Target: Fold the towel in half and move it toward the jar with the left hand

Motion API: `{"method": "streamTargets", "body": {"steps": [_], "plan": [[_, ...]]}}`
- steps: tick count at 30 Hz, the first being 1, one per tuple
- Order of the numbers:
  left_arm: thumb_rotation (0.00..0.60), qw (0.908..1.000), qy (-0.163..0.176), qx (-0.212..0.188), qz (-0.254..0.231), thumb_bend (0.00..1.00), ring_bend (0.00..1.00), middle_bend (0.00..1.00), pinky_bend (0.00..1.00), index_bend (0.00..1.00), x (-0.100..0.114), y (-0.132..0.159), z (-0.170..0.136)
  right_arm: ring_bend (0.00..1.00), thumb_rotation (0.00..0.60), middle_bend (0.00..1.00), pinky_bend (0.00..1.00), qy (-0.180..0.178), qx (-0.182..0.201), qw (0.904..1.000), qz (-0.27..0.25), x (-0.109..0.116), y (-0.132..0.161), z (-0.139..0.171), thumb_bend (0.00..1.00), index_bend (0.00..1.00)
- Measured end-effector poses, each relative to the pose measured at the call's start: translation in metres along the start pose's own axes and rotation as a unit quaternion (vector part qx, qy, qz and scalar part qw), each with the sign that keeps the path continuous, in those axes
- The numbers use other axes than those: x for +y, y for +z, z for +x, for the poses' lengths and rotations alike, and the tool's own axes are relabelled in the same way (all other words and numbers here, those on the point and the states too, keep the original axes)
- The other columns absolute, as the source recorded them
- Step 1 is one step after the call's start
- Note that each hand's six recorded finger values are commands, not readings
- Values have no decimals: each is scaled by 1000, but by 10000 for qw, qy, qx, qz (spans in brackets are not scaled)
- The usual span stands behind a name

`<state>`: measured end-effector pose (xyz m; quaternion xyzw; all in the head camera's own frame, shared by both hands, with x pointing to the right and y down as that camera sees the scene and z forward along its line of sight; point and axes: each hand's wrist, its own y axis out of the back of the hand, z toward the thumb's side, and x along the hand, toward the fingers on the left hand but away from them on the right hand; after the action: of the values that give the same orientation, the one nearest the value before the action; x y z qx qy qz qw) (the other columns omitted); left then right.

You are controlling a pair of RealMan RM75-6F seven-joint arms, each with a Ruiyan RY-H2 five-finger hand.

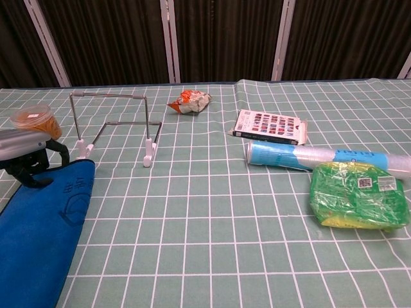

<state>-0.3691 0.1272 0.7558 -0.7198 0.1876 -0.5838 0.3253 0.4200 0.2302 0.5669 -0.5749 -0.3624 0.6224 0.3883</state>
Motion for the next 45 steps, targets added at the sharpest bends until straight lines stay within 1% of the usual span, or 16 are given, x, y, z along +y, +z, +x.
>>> {"method": "streamTargets", "body": {"steps": [9, 11, 17, 23, 26, 30, 32, 35, 37, 41, 45], "plan": [[600, 10000, -24, 10, -37, 386, 889, 894, 1000, 432, -2, 0, 1, 0, 600, 0, 0, 14, 11, 10000, 1, 0, 1, 1, 0, 42], [600, 10000, -31, 9, -55, 386, 889, 894, 1000, 454, -2, 1, 1, 0, 600, 0, 0, 18, 9, 10000, -3, 0, 1, 0, 0, 54], [600, 10000, -17, 18, -84, 387, 889, 901, 1000, 593, -2, 0, 1, 0, 600, 0, 0, 20, 10, 10000, -7, -1, 0, 0, 0, 36], [600, 10000, -3, 5, -79, 388, 889, 901, 1000, 607, -2, 0, 1, 0, 600, 0, 0, 20, 16, 10000, 0, -1, 1, 1, 0, 51], [600, 10000, 1, -18, -81, 426, 890, 901, 1000, 607, -1, 1, 0, 0, 600, 0, 0, 23, 17, 10000, 0, -1, 1, 1, 0, 44], [600, 10000, -7, -51, -62, 543, 890, 901, 1000, 621, 1, 2, -1, 0, 600, 0, 0, 20, 19, 10000, -6, -1, 1, 1, 0, 35], [600, 10000, -11, -57, -55, 581, 889, 901, 1000, 628, 2, 2, -2, 0, 600, 0, 0, 18, 21, 10000, -9, 0, 1, 1, 0, 38], [600, 10000, -10, -45, -74, 638, 889, 901, 1000, 660, 3, 2, -3, 0, 600, 0, 0, 16, 26, 10000, -13, 0, 1, 1, 0, 46], [600, 9999, -7, -46, -94, 671, 889, 901, 1000, 698, 3, 2, -4, 0, 600, 0, 0, 13, 28, 10000, -16, 0, 1, 1, 0, 50], [600, 9999, 21, -76, -111, 697, 889, 900, 1000, 773, 7, 3, -7, 0, 600, 0, 0, -6, 38, 10000, -32, 1, 1, 2, 0, 45], [600, 9996, 148, -173, -142, 699, 889, 901, 1000, 838, 18, 6, -14, 0, 600, 0, 0, -34, 55, 10000, -58, 3, 2, 3, 0, 63]]}}
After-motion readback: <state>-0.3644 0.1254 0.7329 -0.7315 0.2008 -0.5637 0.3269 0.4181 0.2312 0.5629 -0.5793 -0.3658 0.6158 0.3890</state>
